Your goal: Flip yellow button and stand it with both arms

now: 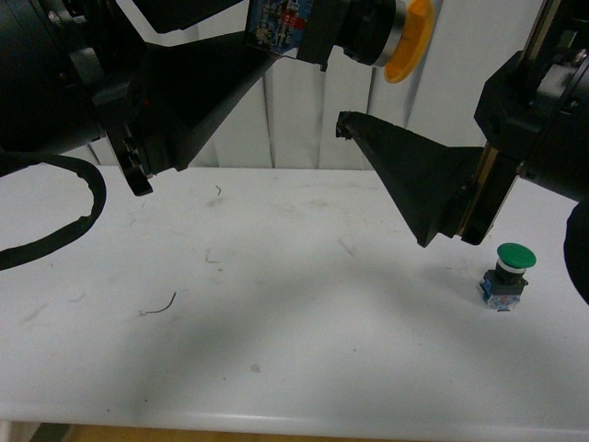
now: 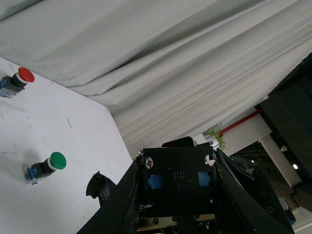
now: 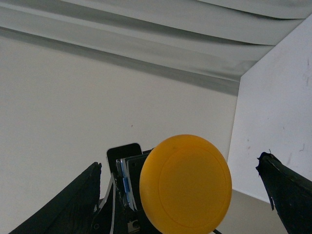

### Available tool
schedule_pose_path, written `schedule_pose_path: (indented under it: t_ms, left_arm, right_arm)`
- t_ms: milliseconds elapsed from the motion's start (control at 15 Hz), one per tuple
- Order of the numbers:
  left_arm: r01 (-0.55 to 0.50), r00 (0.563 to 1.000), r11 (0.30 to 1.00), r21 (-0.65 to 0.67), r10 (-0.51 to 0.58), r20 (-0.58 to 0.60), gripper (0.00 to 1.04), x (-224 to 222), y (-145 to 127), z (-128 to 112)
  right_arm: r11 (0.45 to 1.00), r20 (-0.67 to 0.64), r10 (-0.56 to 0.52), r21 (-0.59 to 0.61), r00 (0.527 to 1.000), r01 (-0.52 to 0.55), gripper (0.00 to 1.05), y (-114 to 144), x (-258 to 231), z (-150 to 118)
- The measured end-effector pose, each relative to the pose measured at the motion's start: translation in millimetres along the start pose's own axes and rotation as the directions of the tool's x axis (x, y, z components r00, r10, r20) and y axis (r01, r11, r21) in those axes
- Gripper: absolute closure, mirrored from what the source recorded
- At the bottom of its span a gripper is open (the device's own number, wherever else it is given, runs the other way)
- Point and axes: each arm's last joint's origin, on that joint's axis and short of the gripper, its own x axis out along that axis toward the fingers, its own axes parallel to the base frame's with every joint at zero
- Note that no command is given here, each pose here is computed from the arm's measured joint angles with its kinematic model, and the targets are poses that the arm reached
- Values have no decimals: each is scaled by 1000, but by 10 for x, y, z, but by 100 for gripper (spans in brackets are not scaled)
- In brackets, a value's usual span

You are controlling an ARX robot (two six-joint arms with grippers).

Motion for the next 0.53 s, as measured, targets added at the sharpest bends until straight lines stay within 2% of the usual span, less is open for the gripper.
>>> schedule_pose_path:
  t_ms: [200, 533]
  left_arm:
    - [-5, 1000, 1000, -2, 5, -1, 70, -11, 9, -6]
    - [-5, 1000, 1000, -5, 5, -6, 70, -2, 20, -23]
  right_arm:
    - [1000, 18, 7, -6, 1000, -7, 8, 17, 18, 40]
    - [1000, 55, -3, 10, 999, 2, 68, 1, 13, 113]
